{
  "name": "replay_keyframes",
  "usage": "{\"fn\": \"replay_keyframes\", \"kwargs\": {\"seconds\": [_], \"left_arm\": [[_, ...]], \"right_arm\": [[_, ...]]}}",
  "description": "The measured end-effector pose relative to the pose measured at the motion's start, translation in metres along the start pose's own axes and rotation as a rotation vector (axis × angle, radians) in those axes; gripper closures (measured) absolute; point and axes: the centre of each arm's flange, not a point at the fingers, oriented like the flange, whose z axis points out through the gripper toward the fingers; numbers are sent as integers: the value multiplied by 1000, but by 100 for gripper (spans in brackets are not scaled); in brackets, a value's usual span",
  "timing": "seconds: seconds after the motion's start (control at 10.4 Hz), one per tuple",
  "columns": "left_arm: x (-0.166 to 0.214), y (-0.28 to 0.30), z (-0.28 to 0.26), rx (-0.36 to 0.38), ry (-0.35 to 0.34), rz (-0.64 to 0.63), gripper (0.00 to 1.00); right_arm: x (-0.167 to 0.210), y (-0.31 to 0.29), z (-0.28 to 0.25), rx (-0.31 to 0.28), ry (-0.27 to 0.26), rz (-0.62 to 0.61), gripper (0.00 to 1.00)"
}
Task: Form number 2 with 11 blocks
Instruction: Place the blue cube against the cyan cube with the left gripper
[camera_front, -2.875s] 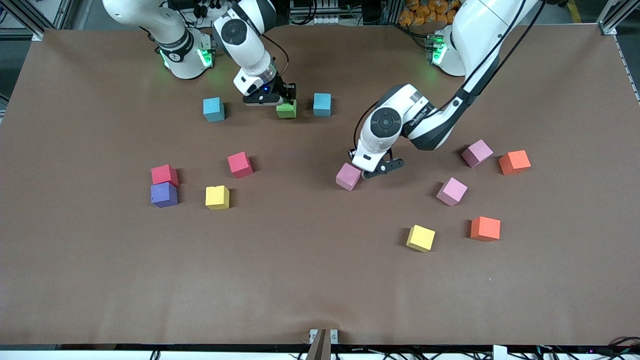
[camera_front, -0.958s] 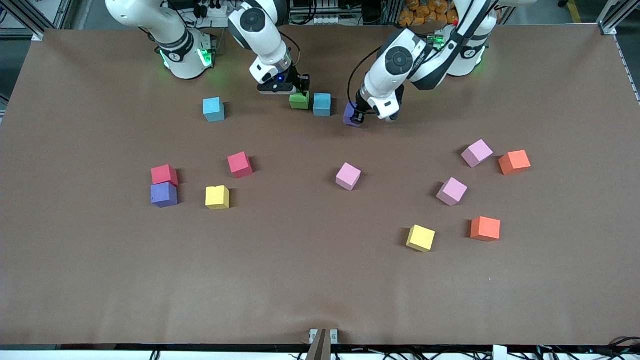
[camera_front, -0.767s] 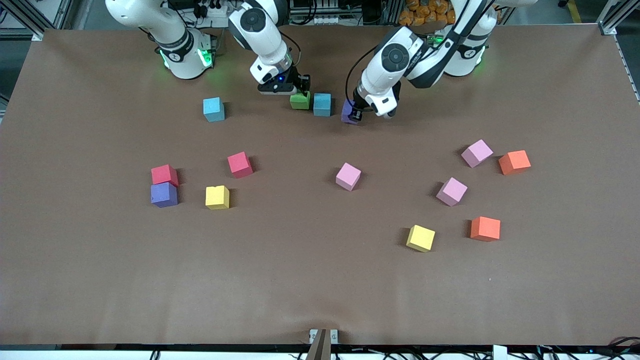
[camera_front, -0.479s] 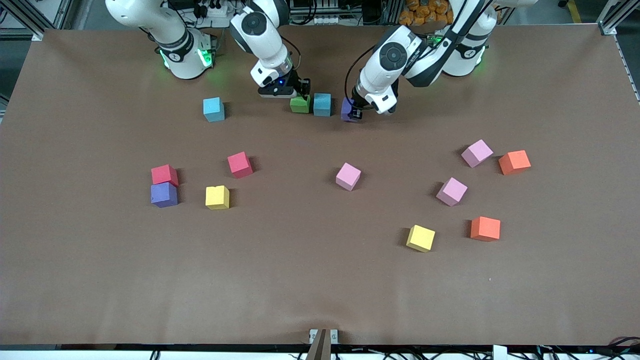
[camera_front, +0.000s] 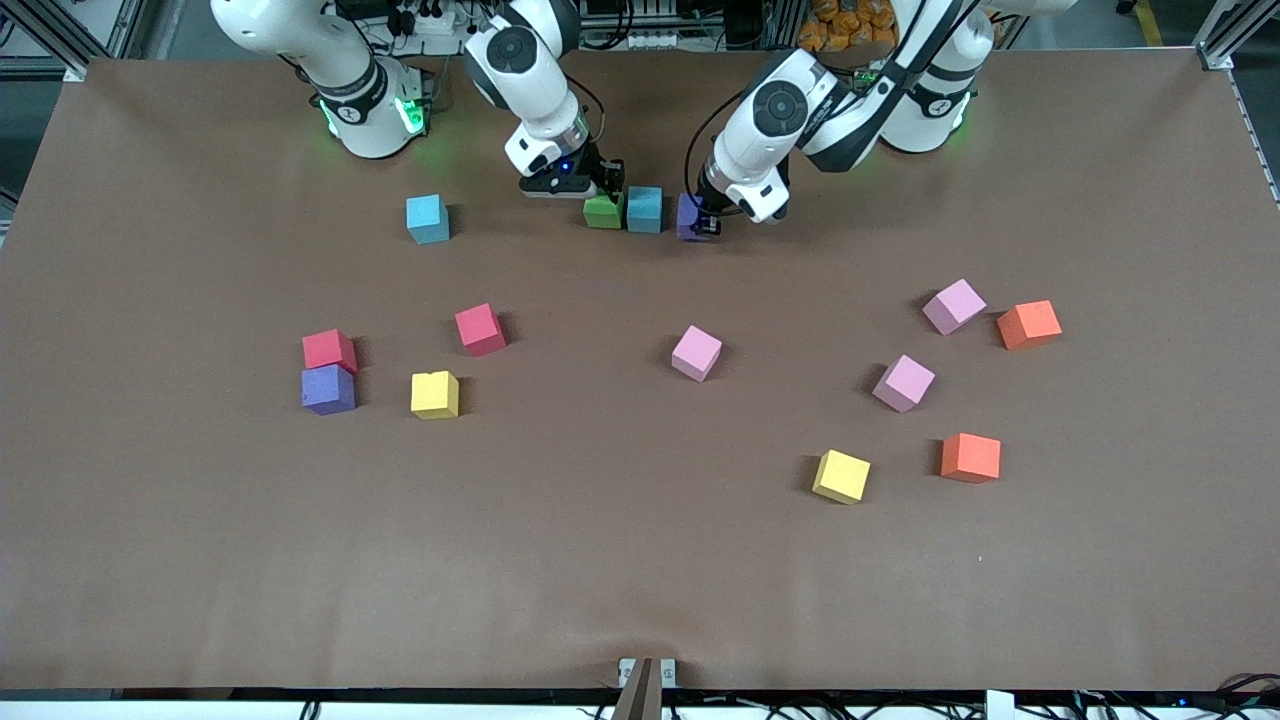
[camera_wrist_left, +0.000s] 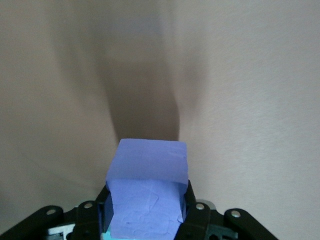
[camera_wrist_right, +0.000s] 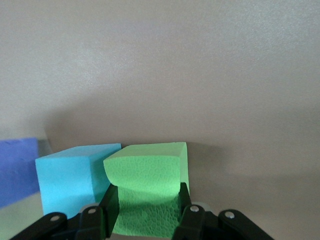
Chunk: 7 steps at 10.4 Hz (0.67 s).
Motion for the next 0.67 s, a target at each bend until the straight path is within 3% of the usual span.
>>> {"fn": "replay_keyframes", "kwargs": {"seconds": [0.48, 0.67], "left_arm": [[-7, -13, 15, 19, -4, -30, 44], [-7, -13, 15, 19, -4, -31, 44]], "right_arm": [[0, -1, 0, 1, 0, -2, 49], [0, -2, -1, 4, 1, -61, 49]]}}
